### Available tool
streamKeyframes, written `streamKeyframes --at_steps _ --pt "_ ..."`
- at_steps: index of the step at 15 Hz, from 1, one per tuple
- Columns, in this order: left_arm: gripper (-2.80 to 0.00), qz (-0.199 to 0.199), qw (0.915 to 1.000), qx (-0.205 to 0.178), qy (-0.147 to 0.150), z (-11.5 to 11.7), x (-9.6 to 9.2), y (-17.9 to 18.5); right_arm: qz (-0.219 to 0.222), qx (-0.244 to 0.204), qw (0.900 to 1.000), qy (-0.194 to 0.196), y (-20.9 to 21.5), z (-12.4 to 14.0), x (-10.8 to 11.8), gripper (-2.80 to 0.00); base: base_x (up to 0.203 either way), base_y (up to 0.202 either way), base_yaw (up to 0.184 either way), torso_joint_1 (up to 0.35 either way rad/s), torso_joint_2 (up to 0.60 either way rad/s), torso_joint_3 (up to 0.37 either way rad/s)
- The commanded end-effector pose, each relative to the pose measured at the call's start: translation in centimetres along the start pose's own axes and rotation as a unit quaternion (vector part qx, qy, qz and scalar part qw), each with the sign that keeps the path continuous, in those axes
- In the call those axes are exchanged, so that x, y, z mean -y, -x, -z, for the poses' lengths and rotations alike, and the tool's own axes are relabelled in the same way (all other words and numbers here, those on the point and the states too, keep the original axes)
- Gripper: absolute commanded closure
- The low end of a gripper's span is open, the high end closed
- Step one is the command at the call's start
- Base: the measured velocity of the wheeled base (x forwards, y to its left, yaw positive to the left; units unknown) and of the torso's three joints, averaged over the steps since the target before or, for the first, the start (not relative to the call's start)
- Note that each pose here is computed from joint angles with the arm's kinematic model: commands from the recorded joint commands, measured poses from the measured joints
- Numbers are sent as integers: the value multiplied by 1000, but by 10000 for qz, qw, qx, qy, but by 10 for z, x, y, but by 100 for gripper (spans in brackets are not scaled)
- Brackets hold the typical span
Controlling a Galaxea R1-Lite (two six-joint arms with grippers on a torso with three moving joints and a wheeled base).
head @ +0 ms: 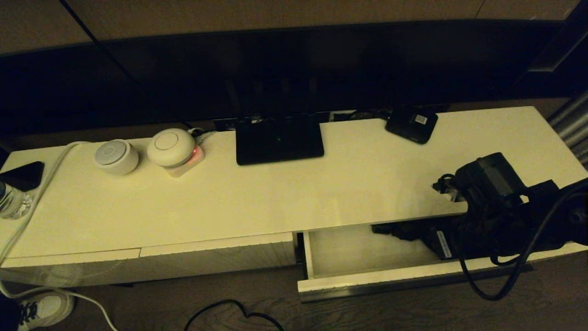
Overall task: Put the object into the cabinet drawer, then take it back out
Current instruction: Open the drawer
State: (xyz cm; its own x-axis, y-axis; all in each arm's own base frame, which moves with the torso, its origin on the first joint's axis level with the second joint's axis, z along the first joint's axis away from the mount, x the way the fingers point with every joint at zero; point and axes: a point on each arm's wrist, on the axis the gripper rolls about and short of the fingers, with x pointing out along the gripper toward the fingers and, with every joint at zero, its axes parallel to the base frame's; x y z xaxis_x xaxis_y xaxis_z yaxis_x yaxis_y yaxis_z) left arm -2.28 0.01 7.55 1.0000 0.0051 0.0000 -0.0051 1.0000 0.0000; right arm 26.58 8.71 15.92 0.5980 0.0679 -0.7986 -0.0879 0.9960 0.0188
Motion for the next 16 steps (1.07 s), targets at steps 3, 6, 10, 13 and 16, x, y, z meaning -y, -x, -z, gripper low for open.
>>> streamKeyframes --at_steps 3,6,10,13,16 --pt "0 -5 10000 -15 0 1 0 0 105 -301 9995 73 -7 14 1 0 0 0 0 0 0 0" --pt "0 -5 10000 -15 0 1 0 0 258 -491 9984 143 -9 27 1 0 0 0 0 0 0 0" --pt "0 -5 10000 -15 0 1 0 0 239 -817 9960 277 -3 39 -3 0 0 0 0 0 0 0" --pt "0 -5 10000 -15 0 1 0 0 255 -1101 9928 387 -2 51 -4 0 0 0 0 0 0 0" --pt "0 -5 10000 -15 0 1 0 0 242 -1325 9894 544 2 69 -5 0 0 0 0 0 0 0"
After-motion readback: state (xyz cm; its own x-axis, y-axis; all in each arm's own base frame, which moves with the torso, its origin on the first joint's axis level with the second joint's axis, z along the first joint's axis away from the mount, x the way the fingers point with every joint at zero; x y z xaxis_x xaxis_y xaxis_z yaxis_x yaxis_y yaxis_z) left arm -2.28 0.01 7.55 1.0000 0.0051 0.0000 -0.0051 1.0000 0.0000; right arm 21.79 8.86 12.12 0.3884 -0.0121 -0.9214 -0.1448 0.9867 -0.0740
